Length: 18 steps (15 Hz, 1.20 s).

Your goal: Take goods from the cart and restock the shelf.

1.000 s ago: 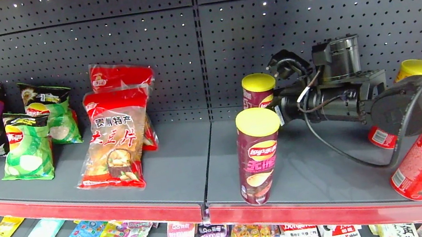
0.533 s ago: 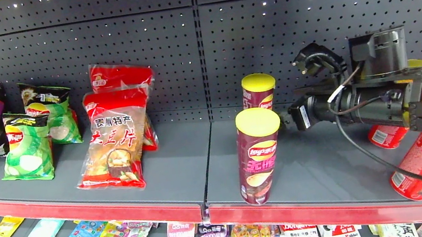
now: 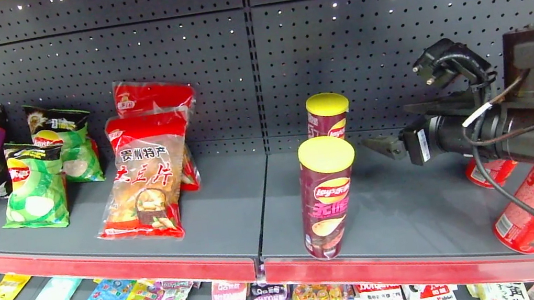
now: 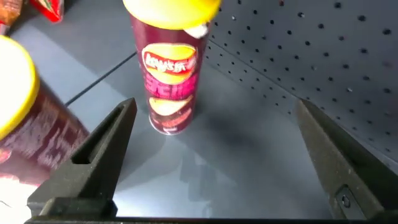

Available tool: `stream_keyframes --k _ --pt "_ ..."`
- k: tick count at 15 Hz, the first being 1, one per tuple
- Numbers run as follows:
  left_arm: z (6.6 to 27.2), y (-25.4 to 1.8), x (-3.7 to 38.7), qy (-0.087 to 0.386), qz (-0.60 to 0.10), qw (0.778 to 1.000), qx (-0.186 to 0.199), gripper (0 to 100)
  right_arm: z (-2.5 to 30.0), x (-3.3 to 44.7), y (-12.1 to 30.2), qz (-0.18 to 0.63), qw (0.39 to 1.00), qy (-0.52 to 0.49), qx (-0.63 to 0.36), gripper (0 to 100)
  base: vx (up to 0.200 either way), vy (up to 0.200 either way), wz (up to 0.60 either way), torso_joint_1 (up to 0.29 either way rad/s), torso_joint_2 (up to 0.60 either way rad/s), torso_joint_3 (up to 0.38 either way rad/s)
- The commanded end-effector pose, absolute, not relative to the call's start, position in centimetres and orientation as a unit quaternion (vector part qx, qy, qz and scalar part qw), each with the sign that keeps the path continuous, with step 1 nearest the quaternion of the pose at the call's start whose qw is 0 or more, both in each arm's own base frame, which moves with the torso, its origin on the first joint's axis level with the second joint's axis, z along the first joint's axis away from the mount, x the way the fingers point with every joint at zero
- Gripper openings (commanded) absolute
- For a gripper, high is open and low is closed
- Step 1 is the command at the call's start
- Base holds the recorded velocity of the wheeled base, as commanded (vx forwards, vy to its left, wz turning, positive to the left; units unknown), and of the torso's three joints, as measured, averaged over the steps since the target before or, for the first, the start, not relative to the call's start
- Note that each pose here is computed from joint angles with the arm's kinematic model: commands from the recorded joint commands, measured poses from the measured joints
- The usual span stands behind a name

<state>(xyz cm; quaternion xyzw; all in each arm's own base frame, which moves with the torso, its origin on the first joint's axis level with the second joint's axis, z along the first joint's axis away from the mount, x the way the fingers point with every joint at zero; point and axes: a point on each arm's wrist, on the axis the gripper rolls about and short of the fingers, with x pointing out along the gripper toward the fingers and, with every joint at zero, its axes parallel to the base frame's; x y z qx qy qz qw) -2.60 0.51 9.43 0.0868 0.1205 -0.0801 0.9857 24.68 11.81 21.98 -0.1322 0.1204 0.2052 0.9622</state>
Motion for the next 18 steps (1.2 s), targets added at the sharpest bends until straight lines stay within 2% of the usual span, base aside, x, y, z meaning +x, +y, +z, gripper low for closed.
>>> stream_keyframes --k 1,9,13,16,18 --pt "9.4 0.5 -2.6 0.121 -0.08 0.986 0.087 100 22.5 23.5 11.3 0.205 0.964 0.11 -0.13 100 0.0 0.0 0.0 0.0 0.0 0.0" --pt "9.5 0.4 -2.3 0.138 -0.087 0.983 0.088 100 21.2 16.9 9.1 0.225 0.962 0.111 -0.109 100 0.0 0.0 0.0 0.0 0.0 0.0" --pt "9.6 0.3 -1.8 0.16 -0.091 0.979 0.089 100 18.3 11.0 6.4 0.239 0.96 0.115 -0.092 100 0.0 0.0 0.0 0.0 0.0 0.0" --pt "9.7 0.3 -1.5 0.177 -0.092 0.976 0.09 100 15.6 7.7 3.8 0.212 0.967 0.111 -0.084 100 0.0 0.0 0.0 0.0 0.0 0.0" --pt "9.7 0.3 -1.3 0.186 -0.093 0.974 0.091 100 15.0 6.6 2.9 0.181 0.975 0.099 -0.084 100 0.0 0.0 0.0 0.0 0.0 0.0"
